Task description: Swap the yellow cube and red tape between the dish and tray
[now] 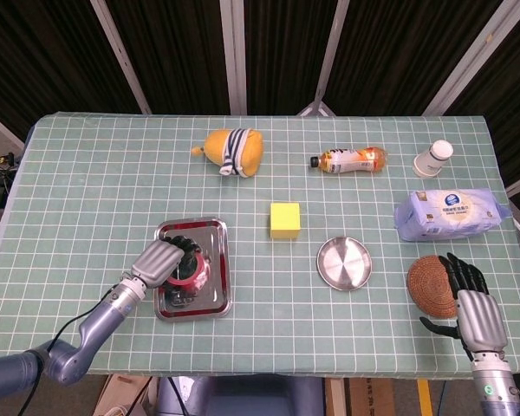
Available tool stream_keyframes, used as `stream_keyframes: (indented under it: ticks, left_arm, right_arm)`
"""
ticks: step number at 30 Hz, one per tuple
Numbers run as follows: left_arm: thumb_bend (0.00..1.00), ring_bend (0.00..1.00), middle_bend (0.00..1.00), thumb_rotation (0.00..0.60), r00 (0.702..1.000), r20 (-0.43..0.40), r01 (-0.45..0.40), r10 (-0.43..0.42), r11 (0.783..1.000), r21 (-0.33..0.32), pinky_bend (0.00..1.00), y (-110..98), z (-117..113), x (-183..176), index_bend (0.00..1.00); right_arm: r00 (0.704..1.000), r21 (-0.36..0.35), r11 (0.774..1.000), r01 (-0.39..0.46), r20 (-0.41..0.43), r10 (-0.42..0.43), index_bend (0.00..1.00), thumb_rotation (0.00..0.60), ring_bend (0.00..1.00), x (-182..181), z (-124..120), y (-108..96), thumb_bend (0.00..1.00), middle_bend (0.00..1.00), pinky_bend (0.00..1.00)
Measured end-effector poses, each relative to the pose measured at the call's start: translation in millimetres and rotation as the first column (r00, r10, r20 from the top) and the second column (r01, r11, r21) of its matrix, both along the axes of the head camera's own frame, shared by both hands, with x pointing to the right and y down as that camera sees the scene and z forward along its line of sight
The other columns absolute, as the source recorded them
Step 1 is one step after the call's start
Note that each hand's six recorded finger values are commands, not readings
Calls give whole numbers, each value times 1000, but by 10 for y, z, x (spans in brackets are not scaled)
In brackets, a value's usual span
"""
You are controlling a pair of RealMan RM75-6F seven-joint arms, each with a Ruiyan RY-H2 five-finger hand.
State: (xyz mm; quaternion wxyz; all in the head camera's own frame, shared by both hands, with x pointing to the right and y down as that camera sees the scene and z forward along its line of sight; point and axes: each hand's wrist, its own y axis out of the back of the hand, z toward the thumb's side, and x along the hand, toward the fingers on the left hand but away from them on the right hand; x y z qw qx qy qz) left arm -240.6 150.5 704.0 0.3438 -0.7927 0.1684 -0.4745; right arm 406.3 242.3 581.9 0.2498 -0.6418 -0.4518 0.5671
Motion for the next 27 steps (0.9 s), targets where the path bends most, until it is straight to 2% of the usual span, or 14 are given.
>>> stream_keyframes:
  ticks: [6,10,13,16,19,21,27]
  left_arm:
    - [323,214,280,600,1000,-14,12,-12,1000,-3,317,-32,-41,-24,347]
    - [319,214,279,600,999,-38,28,-27,1000,12,315,-102,-158,-47,347]
    - [316,214,273,600,996,-81,46,-43,999,28,315,-161,-292,-38,346]
    - [316,213,268,600,986,-150,69,-67,998,8,315,-178,-427,19,345]
    - [316,213,270,600,969,-235,74,-79,997,-29,315,-193,-604,146,349]
    - [316,213,270,600,955,-290,54,-60,998,-28,315,-221,-725,310,352]
    - [316,212,263,600,939,-344,-3,-4,1000,-21,316,-194,-691,796,356]
  right_arm:
    - [1000,-1,1000,-1,3,1,0,600,0,4,-3,2,29,0,0]
    - [1000,7,1000,-4,4,4,0,600,0,13,-27,-6,28,0,0]
    - [1000,6,1000,-8,8,8,0,600,0,13,-28,-6,28,0,0]
    - [1000,0,1000,-10,12,10,0,600,0,15,-17,-3,28,0,0]
    - [1000,-3,1000,-17,14,17,0,600,0,30,-8,-12,28,0,0]
    - [1000,-3,1000,-20,16,20,0,600,0,37,-7,-19,28,0,0]
    - [999,7,999,-32,20,32,0,600,0,83,-13,-52,29,0,0]
